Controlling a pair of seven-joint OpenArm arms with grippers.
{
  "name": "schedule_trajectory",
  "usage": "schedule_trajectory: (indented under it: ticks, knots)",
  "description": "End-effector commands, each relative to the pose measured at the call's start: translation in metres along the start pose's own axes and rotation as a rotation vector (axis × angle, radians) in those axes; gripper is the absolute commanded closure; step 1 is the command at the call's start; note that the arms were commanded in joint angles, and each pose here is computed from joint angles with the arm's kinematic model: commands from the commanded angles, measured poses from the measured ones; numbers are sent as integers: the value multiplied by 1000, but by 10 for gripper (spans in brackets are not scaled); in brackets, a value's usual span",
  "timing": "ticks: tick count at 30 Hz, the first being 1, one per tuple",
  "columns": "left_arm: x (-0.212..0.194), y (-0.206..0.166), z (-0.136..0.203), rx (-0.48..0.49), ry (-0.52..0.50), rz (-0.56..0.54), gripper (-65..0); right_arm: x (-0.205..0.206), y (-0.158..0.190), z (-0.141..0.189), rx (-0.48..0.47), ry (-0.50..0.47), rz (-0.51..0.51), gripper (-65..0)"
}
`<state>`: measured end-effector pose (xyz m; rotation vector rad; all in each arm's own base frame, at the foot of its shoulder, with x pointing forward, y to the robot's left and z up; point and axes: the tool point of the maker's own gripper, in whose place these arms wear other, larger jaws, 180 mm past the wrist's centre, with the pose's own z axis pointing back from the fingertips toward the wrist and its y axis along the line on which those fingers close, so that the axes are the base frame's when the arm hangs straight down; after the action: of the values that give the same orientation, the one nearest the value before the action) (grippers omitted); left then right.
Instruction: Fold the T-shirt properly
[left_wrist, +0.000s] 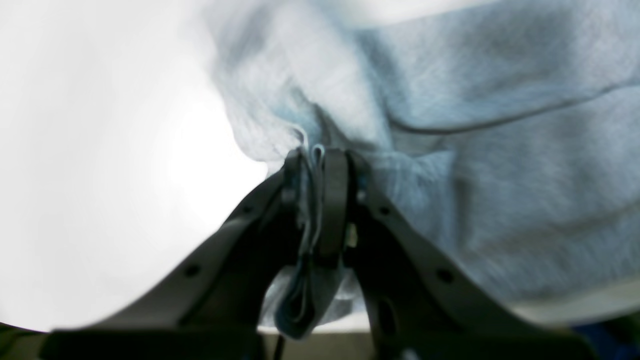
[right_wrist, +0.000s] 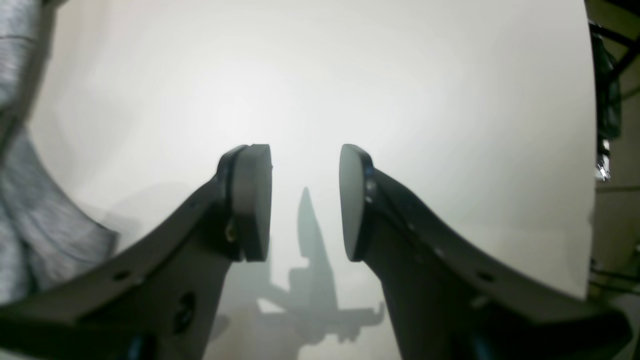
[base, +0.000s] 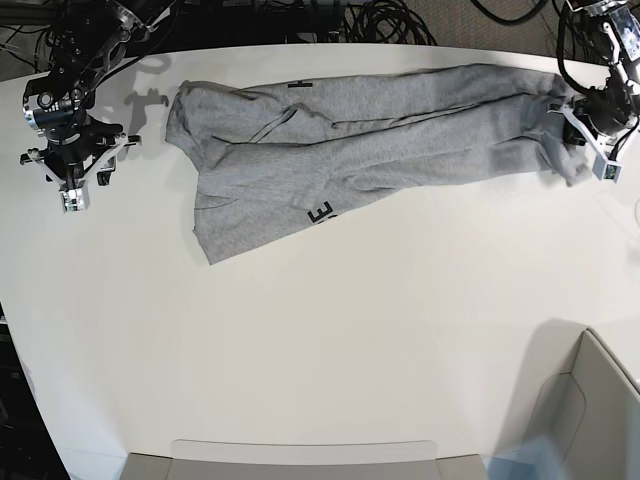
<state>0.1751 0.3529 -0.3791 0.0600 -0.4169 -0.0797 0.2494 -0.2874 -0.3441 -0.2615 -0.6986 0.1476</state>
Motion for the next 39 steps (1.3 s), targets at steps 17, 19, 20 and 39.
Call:
schedule_trajectory:
  ticks: [17, 19, 20, 39]
  knots:
    - [39, -141, 21, -198, -84, -276, 0, 19, -3, 2, 1, -59, 17, -229]
    - [39, -164, 17, -253, -85, -273, 0, 18, -2, 0, 4, -53, 16, -229]
    - [38, -174, 15, -276, -83, -255, 0, 16, -1, -1, 8, -49, 14, -229]
    - [81, -272, 17, -474, -167, -26, 0, 10, 0, -6, 22, -28, 8, -229]
